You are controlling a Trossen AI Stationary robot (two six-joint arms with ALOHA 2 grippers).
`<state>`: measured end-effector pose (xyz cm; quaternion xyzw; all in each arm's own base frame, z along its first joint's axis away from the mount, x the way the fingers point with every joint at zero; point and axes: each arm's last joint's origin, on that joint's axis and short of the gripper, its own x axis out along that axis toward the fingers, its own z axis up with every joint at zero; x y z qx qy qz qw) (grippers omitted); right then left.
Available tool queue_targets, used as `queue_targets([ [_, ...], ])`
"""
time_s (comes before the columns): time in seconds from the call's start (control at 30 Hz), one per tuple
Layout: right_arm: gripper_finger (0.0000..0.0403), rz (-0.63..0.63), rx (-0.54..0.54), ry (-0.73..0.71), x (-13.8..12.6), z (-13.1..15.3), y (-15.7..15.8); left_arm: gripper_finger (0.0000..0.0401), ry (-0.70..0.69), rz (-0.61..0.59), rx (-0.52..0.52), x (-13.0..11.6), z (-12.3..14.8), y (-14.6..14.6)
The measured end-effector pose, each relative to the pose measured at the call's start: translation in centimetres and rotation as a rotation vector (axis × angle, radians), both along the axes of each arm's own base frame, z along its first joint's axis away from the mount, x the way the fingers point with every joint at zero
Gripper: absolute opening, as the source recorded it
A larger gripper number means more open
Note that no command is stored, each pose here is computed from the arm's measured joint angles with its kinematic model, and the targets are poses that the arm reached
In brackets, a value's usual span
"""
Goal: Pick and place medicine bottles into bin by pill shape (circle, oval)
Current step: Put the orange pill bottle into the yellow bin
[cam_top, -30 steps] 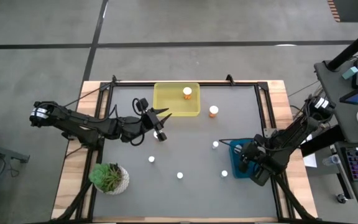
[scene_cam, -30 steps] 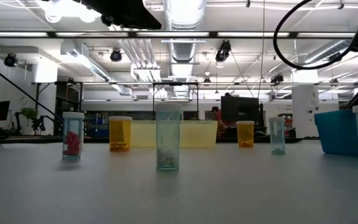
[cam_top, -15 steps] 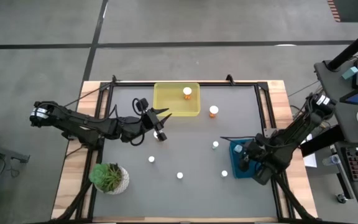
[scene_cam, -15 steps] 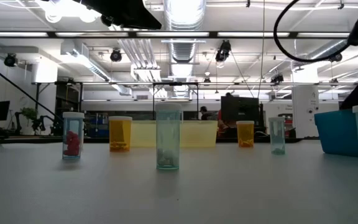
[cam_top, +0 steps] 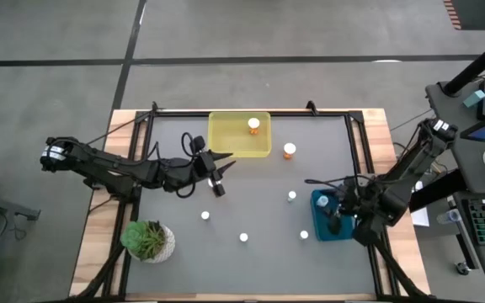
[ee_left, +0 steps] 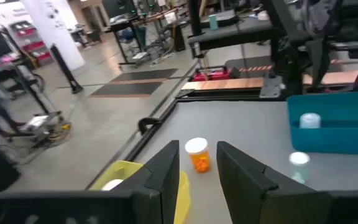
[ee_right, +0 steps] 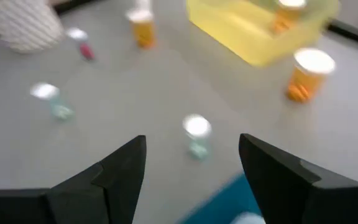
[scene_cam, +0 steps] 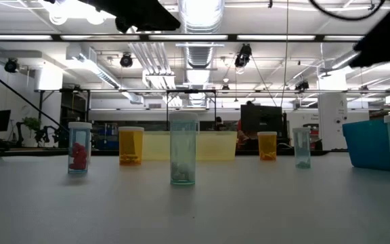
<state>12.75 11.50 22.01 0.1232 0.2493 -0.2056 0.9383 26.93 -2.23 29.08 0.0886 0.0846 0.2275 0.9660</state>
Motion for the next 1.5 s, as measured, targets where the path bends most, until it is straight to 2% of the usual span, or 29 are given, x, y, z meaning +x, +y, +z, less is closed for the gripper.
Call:
queue_targets([
  [0.27, 0.0244, 0.235, -0.144, -0.189, 3.2, 3.5, 1.6, 0.0091, -0.007, -0.006, -0.015, 0.0, 0.0, 0.0],
  [0.37, 0.0244, 0.381, -0.203, -0.266, 4.4, 4.6, 2.0, 0.0091, -0.008, -0.006, -0.016, 0.0, 0.0, 0.0],
  [0.47, 0.0244, 0.498, -0.257, -0.337, 5.5, 5.3, 2.0, 0.0091, -0.014, -0.007, -0.018, 0.0, 0.0, 0.0],
  [0.6, 0.0244, 0.566, -0.309, -0.368, 7.0, 5.0, 1.1, 0.0091, -0.013, -0.009, -0.018, 0.1, 0.0, 0.0],
  [0.87, 0.0244, 0.625, -0.379, -0.397, 9.6, 3.6, -1.5, 0.0091, 0.002, -0.027, -0.021, 0.3, -0.4, -0.2],
  [0.97, 0.0244, 0.634, -0.427, -0.437, 9.8, 3.3, -2.5, 0.0091, -0.033, -0.049, -0.1, 0.3, -0.4, -0.2],
  [1.13, 0.0244, 0.586, -0.492, -0.549, 9.6, 2.7, -4.2, 0.0091, -0.037, -0.064, -0.171, 0.3, -0.7, -0.3],
  [1.27, 0.0244, 0.566, -0.505, -0.572, 9.4, 1.7, -5.8, 0.0091, -0.027, -0.047, -0.253, 0.2, -1.0, -0.3],
  [1.37, 0.0244, 0.582, -0.51, -0.585, 9.1, 1.1, -6.9, 0.0091, -0.021, -0.044, -0.26, 0.2, -1.1, -0.3],
  [1.5, 0.0244, 0.536, -0.558, -0.614, 7.8, 0.2, -8.0, 0.0091, -0.033, -0.043, -0.277, 0.2, -1.0, -0.3],
])
